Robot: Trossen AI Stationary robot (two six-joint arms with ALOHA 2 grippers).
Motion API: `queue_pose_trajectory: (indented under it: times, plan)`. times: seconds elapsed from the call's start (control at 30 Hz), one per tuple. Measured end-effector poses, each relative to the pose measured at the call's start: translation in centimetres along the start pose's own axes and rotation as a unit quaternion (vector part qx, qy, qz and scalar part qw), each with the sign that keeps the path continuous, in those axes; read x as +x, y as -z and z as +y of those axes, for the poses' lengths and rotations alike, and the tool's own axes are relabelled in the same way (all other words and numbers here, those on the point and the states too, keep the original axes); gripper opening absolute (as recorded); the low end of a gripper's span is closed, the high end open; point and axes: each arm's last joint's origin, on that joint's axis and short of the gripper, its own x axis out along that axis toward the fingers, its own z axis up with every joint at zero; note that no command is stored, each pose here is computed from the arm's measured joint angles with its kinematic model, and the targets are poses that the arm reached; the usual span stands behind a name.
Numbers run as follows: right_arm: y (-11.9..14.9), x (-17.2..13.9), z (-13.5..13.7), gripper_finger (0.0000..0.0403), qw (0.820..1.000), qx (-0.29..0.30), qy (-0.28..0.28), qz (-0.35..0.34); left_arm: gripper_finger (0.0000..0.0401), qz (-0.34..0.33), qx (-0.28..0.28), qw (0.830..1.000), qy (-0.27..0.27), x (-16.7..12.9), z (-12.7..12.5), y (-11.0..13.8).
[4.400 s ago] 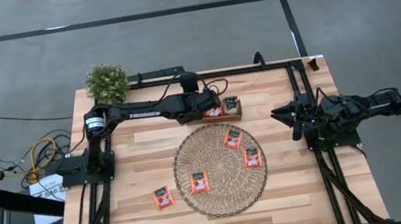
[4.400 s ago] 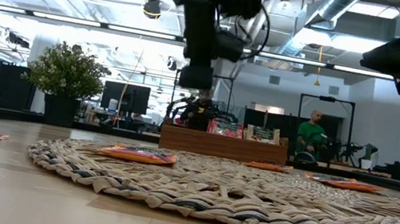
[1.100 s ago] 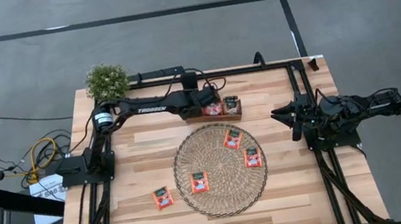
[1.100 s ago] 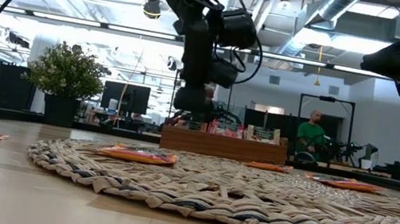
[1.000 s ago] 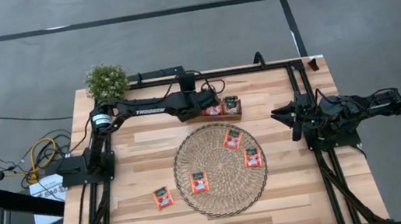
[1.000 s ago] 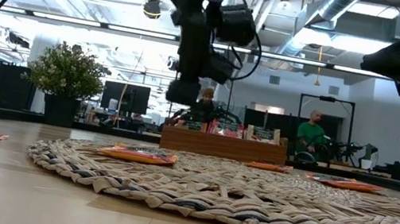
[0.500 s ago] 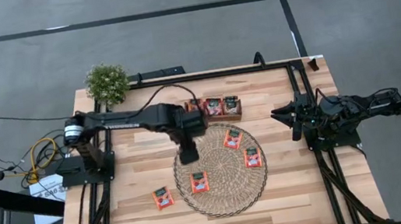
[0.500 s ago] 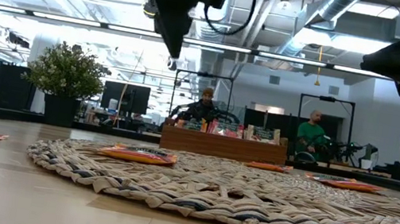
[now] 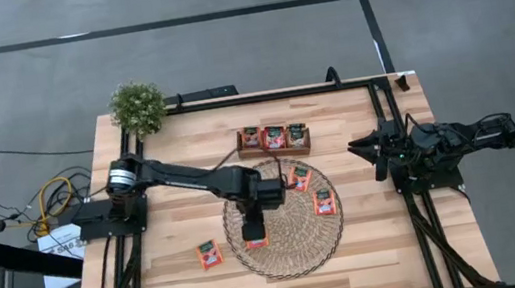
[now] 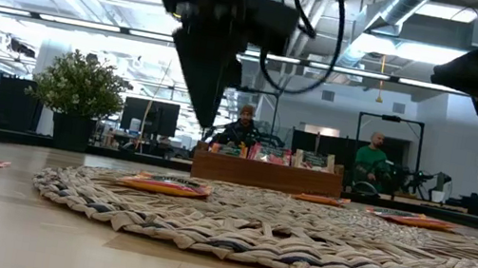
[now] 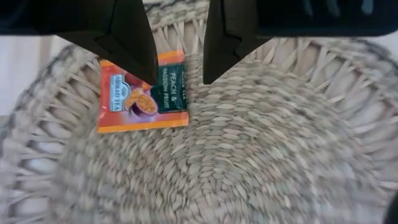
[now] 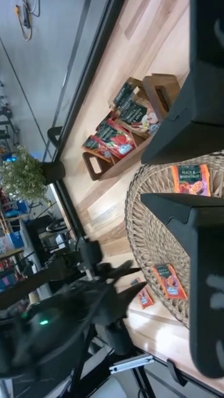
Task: Pick & Place Tea
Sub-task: Put the orange tea bag into the left section of the wooden organizer
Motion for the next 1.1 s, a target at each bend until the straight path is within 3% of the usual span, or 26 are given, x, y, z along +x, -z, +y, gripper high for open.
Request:
queue_pose_trajectory:
  times: [0.37,0.57,1.1]
  plan:
    - [0.0,0.0,0.0,0.0077,1.000,-0.001,0.000,0.001,0.0117,0.044,-0.018,0.999,-0.011,4.3,-1.6,0.1]
    - [0.0,0.0,0.0,0.0077,1.000,-0.002,0.000,0.002,0.0117,0.038,-0.030,0.997,-0.052,4.7,-1.9,0.1]
    - [0.2,0.0,-0.1,0.0077,1.000,-0.010,0.003,0.012,0.0117,0.054,-0.017,0.995,-0.086,6.4,-3.1,0.6]
